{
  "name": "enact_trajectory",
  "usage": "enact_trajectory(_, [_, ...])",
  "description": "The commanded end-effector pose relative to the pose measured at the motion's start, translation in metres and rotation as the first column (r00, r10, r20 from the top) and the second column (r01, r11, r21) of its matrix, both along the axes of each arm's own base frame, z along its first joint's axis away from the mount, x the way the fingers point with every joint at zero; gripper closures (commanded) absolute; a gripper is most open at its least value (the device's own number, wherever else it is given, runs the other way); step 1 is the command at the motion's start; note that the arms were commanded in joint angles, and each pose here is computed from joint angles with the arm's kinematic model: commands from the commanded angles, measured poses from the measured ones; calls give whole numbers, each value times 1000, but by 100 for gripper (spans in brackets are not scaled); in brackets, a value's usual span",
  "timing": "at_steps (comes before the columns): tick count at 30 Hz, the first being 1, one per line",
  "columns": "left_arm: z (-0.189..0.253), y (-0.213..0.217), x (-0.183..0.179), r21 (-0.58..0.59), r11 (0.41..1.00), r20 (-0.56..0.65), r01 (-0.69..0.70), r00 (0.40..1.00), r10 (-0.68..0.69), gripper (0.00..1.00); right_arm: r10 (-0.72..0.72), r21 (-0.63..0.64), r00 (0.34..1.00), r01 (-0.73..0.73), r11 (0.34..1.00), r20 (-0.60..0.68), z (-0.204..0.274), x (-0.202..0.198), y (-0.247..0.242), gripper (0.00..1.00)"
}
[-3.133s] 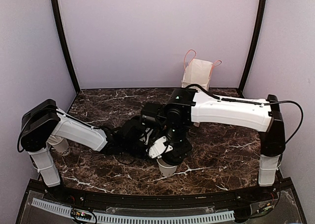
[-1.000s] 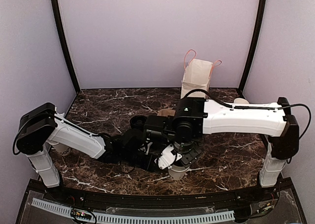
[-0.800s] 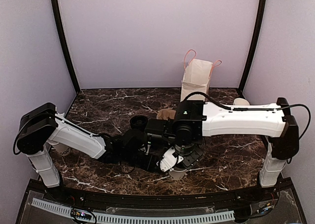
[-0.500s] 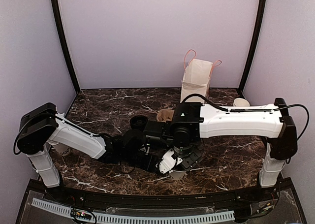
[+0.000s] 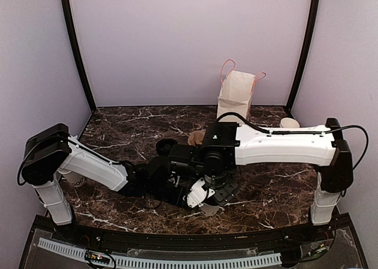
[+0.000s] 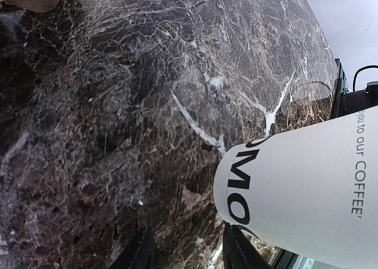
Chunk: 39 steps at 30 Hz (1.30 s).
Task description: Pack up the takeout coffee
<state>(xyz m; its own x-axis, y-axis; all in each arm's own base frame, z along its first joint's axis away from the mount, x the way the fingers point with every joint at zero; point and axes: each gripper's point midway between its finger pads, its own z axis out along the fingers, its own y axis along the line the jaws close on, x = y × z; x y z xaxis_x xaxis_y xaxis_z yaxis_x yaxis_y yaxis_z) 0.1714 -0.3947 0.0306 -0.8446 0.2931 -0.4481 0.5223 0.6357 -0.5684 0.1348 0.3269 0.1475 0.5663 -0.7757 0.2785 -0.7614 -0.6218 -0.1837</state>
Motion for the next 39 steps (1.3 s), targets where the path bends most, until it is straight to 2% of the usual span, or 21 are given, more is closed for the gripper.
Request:
enact_trajectory(1, [0,0,0,-3,1000,17,11,1000,-11,59,2,32,1000,-2,999,-5,6,-4,10,20])
enact_trajectory(10, [-1,1,0,0,1000,15,6,1000,-6,59,-3,65,1000,2,998,15,17,-1,12,17])
enact_trajectory(18, [6,10,3,30,999,36,-17,999,16,58,-17,100,1000,17,995,-1,33,-3,-14,14])
enact_trajectory(22, [17,30,13,143,988,92,-64,994,51,52,-75,150,996,82,985,-51,43,5,-26,14])
enact_trajectory(25, [34,42,23,203,973,132,-106,988,80,46,-104,245,982,140,959,-158,60,7,-28,16])
enact_trajectory(28, [50,55,27,253,956,150,-150,982,114,43,-170,364,931,289,886,-324,80,21,-28,19])
enact_trajectory(30, [65,53,28,239,957,141,-162,981,131,42,-202,439,870,412,798,-449,89,31,-23,22])
enact_trajectory(32, [76,50,22,207,966,104,-152,986,133,42,-231,456,786,541,706,-574,84,37,-25,25])
enact_trajectory(34, [85,43,13,154,980,57,-129,991,121,42,-290,473,730,641,604,-618,73,50,-30,28])
enact_trajectory(36, [97,37,5,90,990,29,-106,994,104,42,-325,498,702,692,522,-634,65,58,-34,28])
enact_trajectory(39, [117,26,-8,-9,998,-11,-61,998,61,42,-328,483,632,761,433,-702,55,55,-37,27])
